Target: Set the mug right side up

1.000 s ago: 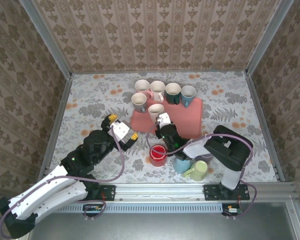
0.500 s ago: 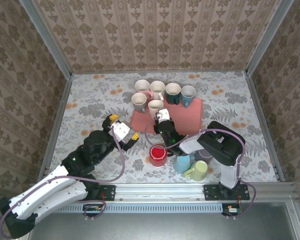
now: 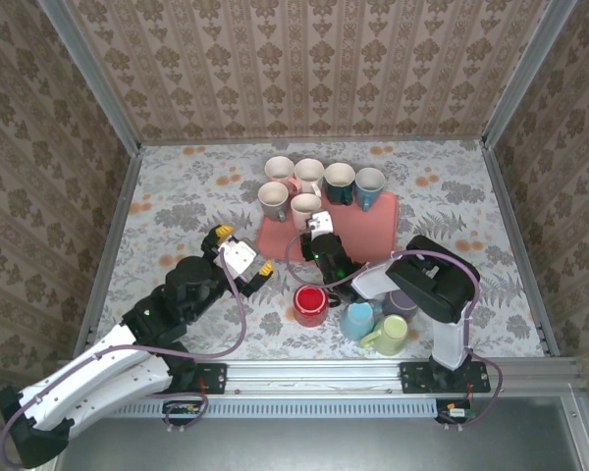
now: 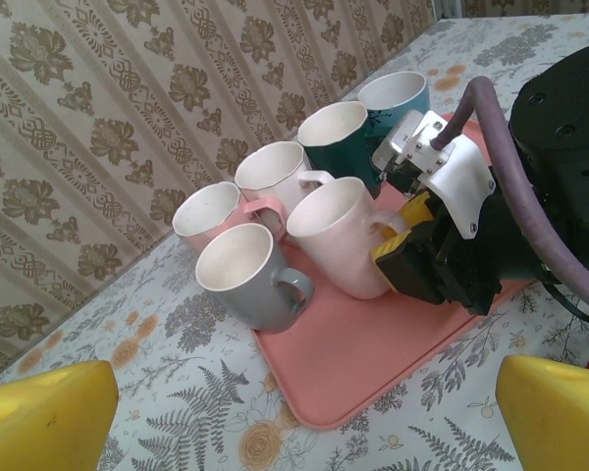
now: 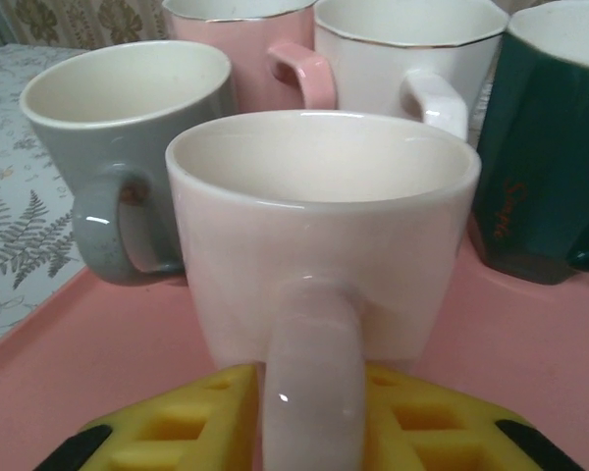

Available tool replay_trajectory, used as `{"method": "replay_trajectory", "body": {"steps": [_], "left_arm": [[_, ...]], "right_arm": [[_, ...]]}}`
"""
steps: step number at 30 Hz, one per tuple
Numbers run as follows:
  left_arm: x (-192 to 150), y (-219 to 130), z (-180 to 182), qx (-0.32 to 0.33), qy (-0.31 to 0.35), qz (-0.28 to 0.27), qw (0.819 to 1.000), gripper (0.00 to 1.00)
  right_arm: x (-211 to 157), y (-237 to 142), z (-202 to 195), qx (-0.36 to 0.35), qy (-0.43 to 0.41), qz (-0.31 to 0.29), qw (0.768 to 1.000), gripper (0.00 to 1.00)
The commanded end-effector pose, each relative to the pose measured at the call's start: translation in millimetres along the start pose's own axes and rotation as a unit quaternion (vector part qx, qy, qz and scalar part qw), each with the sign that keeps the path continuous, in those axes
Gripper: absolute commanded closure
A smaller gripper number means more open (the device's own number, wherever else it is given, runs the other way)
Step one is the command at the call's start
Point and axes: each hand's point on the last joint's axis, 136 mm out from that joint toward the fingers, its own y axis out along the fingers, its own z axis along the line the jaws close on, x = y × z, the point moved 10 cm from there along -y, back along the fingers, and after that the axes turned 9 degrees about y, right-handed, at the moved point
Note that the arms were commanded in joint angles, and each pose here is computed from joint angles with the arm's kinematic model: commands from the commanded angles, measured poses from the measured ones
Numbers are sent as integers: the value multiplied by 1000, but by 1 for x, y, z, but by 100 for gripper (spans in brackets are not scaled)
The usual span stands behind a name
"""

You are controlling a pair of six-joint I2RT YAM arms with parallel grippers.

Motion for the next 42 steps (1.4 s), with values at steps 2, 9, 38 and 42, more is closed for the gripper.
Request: {"method": "replay_trajectory", "body": {"steps": [2, 9, 38, 42], "left_arm": [[1, 1, -1, -4, 6, -14, 1000, 0], [0, 1, -1, -3, 8, -14, 1000, 0], [-2, 5, -1, 5, 7, -3, 1000, 0], [-2, 5, -1, 5, 6, -5, 1000, 0]], "right_arm": [[-6, 5, 0, 13, 5, 17, 1000, 65], [-5, 11, -5, 9, 10, 26, 1000, 66], [22, 29, -3, 43, 39, 39, 998, 57], [41, 12, -3, 61, 31, 26, 997, 47]]}}
